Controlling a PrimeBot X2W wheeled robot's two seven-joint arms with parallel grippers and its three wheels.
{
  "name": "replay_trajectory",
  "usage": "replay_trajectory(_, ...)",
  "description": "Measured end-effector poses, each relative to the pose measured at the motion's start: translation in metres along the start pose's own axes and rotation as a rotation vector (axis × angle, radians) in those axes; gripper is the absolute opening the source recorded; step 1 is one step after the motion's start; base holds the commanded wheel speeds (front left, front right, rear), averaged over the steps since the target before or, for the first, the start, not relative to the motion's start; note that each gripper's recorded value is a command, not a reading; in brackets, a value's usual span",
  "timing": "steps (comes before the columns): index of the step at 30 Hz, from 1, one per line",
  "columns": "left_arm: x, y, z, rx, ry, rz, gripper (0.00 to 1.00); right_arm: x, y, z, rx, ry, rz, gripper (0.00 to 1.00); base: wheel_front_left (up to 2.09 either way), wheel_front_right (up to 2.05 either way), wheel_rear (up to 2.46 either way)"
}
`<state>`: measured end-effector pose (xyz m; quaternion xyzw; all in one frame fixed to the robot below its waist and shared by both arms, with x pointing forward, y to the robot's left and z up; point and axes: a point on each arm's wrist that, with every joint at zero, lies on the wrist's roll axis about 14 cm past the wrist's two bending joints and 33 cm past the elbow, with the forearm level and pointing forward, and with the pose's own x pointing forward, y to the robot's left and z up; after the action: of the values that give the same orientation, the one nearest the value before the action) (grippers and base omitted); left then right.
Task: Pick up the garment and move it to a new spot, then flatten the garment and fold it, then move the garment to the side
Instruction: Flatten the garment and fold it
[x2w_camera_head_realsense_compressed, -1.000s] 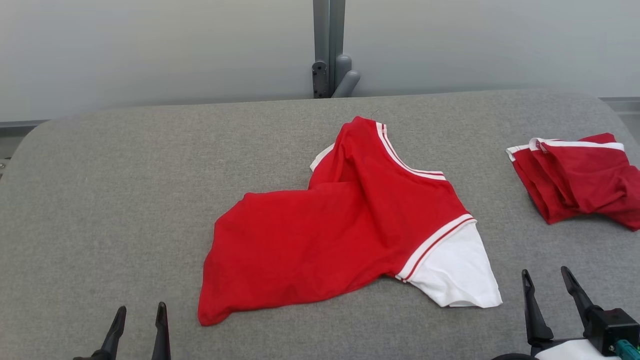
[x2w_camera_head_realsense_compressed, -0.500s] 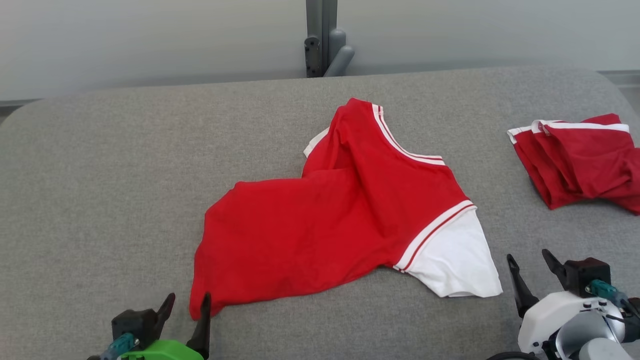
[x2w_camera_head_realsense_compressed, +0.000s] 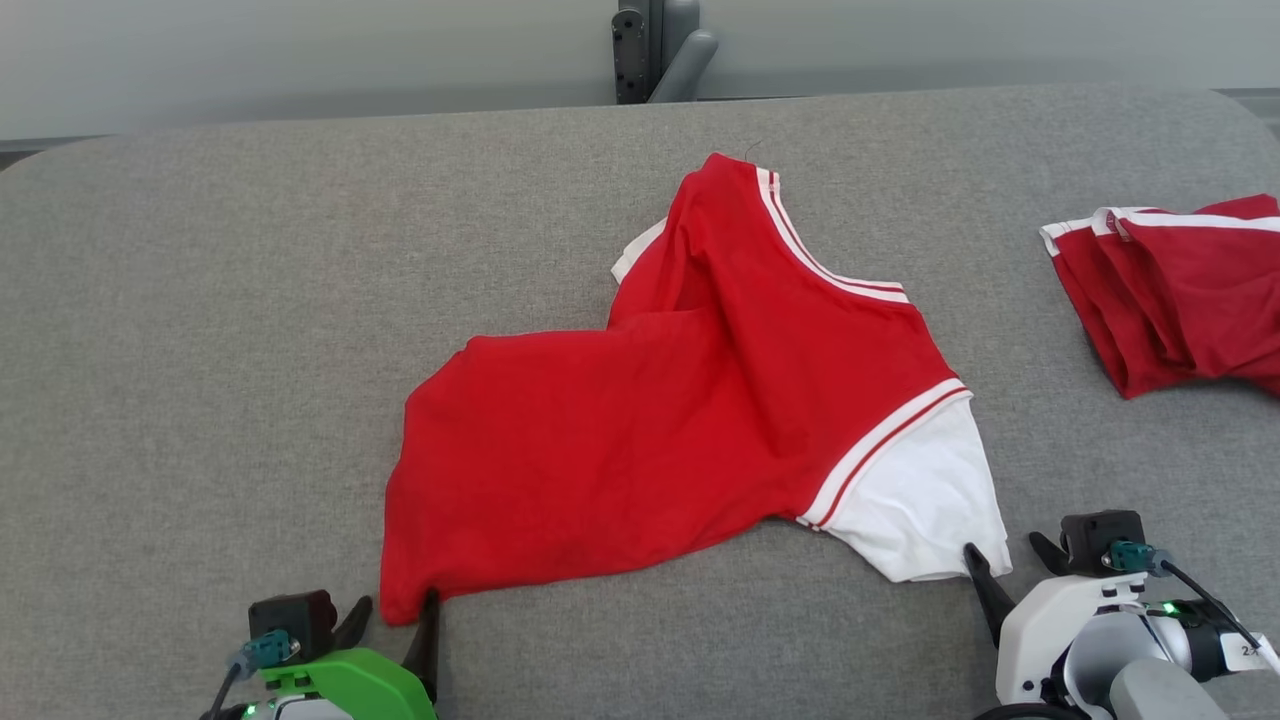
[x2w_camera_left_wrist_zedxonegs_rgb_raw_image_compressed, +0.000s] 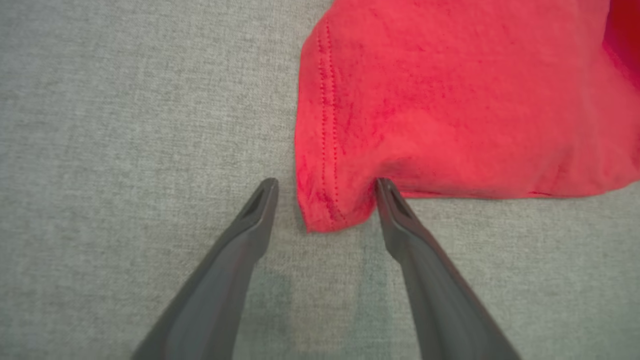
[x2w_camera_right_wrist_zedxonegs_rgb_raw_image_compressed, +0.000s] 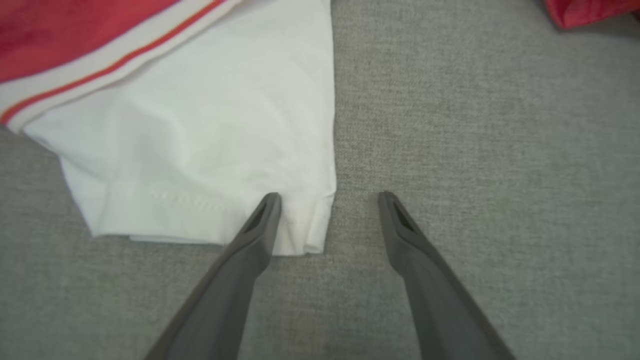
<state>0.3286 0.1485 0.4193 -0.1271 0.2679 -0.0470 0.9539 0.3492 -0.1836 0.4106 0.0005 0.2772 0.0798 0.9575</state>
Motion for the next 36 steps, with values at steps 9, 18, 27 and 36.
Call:
replay_trajectory(9,0.003,-0.002,-0.015,-0.042,0.070,-0.014,0.50,0.007,0.008,0.000,0.032,0.004,0.027,0.00,0.00,0.00,0.00)
replay_trajectory(18,0.005,-0.022,0.024,-0.169,0.018,-0.138,0.00,0.004,-0.004,0.062,0.313,-0.206,0.037,0.00,0.00,0.00,0.00)
replay_trajectory(27,-0.035,-0.097,0.212,-0.043,-0.275,-0.533,0.00,-0.049,-0.043,0.253,0.363,-0.645,0.155,0.00,0.00,0.00,0.00)
replay_trajectory(36,0.016,-0.112,0.356,0.135,-0.386,-0.455,0.00,-0.039,-0.075,0.412,0.256,-0.892,0.039,0.00,0.00,0.00,0.00)
